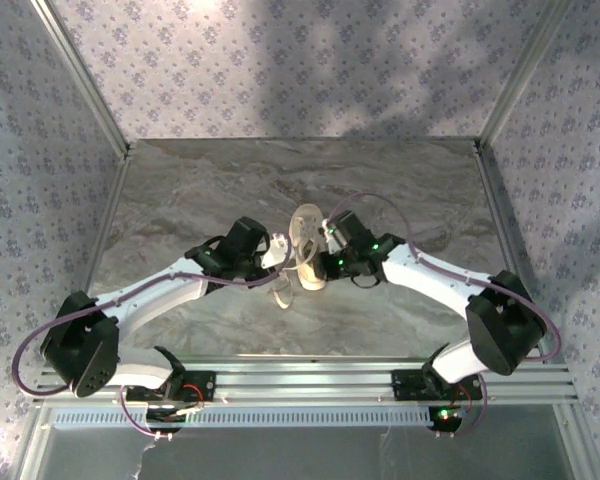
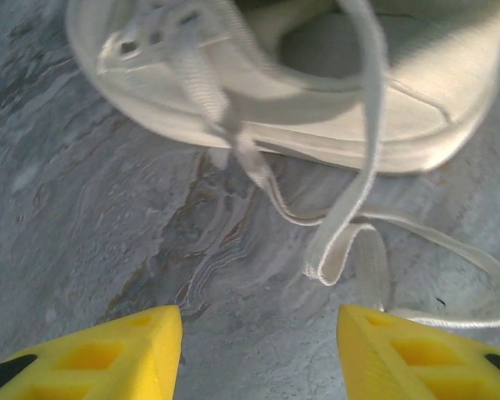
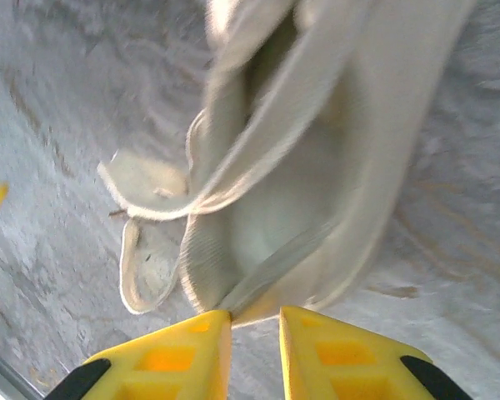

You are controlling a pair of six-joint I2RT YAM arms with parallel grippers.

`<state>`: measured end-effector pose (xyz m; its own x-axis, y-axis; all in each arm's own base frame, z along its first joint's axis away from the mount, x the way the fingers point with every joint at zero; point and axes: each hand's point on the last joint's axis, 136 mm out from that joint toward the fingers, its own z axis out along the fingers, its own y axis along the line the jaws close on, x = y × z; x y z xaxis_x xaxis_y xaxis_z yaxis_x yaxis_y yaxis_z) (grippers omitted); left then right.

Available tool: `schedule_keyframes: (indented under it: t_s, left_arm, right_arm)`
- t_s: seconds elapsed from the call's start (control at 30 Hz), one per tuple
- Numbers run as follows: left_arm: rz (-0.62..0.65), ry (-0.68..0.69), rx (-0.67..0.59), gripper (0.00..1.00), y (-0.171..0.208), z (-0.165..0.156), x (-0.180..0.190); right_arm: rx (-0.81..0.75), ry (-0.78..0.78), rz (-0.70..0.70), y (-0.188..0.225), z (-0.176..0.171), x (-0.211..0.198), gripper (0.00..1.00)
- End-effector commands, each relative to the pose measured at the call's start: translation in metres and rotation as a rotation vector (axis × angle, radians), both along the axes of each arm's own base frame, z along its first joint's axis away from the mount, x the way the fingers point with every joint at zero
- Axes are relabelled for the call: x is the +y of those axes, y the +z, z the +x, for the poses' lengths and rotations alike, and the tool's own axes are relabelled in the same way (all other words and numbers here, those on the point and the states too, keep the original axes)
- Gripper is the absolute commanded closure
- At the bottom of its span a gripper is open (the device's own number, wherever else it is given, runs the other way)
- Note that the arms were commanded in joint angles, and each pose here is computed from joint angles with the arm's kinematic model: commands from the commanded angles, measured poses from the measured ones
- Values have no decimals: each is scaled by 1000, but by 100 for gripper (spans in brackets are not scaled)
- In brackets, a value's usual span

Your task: Tie the shoes

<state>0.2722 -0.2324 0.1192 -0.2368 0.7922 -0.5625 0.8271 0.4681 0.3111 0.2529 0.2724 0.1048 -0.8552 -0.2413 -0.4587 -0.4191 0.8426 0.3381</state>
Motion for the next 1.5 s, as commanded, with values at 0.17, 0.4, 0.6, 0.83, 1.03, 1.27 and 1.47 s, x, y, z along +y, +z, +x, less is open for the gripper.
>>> schedule_keyframes:
  t_s: [0.17,0.4,0.6,0.83,1.03,1.27,1.47]
  left_arm:
    - [-244,323,41,45,19,0,25]
    - [-368,464,65,43,25,-10,50]
    - [-405,533,68,42,30,-13,66]
    - [-404,573,85,42,28,-14,76]
    - [-404,582,87,42,25,-17,80]
    - [-445,569,91,43,30,-13,75]
    - [-519,484,101,44,34,-13,57]
  right_arm:
    - [-119,167,-175,-19,-34,26,76]
    - [-209,356,-294,-29,-48,59,66]
    - [-287,499,-366,-36,-60,83,63]
    - [-265,558,-435,-64,-54,93,56]
    - [-208,556,-512,-93,-52,74,74]
    - [-334,496,-384,-33,-51,66,100]
    - [-391,369,-206,25,-40,44,100]
